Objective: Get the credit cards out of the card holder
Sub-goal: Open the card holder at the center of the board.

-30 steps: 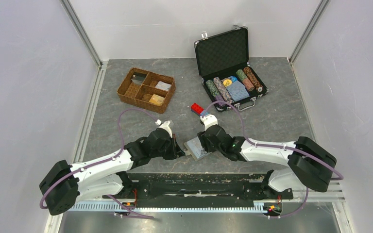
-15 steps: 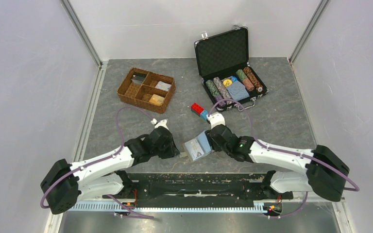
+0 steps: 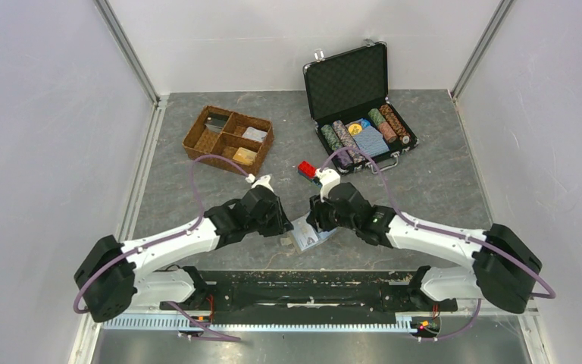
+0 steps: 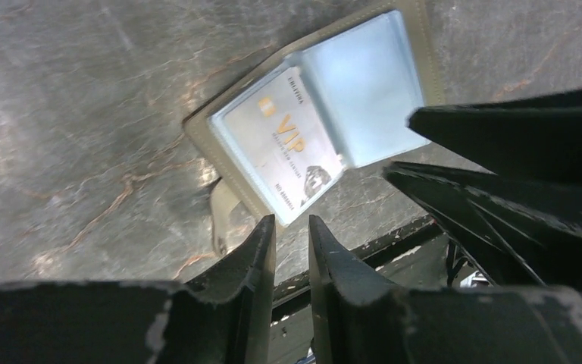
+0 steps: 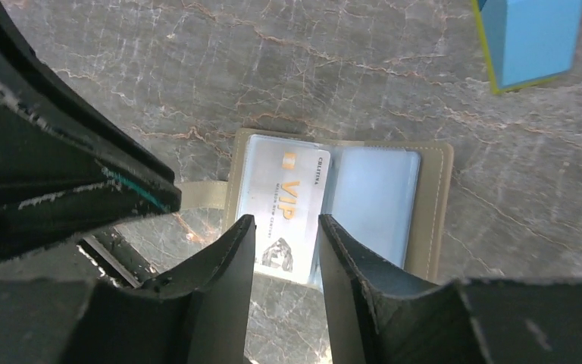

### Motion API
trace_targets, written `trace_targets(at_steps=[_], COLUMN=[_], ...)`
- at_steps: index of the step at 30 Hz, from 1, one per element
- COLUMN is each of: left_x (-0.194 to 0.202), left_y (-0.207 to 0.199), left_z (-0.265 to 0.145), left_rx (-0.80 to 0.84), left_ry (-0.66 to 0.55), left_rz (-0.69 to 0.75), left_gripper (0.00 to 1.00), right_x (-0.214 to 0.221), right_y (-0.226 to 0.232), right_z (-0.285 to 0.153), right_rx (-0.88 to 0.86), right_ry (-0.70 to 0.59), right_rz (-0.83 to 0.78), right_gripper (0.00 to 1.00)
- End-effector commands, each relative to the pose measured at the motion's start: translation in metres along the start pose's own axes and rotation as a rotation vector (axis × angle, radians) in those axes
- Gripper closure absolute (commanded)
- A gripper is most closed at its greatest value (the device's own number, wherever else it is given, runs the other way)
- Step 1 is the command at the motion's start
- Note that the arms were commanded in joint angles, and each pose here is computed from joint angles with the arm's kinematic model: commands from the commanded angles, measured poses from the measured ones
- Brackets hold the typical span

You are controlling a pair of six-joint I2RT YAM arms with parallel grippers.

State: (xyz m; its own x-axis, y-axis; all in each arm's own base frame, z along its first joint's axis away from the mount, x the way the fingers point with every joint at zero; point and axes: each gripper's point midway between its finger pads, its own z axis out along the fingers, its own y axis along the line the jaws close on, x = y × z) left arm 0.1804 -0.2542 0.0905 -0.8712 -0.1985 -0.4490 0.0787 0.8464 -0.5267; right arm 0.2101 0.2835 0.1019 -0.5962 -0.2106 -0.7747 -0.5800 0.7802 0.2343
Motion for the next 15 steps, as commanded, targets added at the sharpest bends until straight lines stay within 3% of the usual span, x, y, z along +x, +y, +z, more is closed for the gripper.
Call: trace_targets(at_steps=[1, 8, 15], left_x=[-0.003, 0.018, 0.035], left_y=[-0.031, -0.022, 0.003], left_z=[0.011, 0.034, 0.053], left_rx=[0.149, 0.150, 0.078], left_ry=[0.005, 0.073, 0.109], left_rz=[-0.042, -0.049, -0.042], left_gripper=[0.73, 0.78, 0.81], right_x=[0.001, 0.031, 0.057], right_y=[0.006, 0.000, -0.017], right_z=[0.015, 0.026, 0.032], right_rx=[-0.151, -0.241, -0.181], right_ry=[-0.003, 0.079, 0.138], right_rz=[0.100, 0.156, 0.192], right_gripper=[0.62, 0.62, 0.64])
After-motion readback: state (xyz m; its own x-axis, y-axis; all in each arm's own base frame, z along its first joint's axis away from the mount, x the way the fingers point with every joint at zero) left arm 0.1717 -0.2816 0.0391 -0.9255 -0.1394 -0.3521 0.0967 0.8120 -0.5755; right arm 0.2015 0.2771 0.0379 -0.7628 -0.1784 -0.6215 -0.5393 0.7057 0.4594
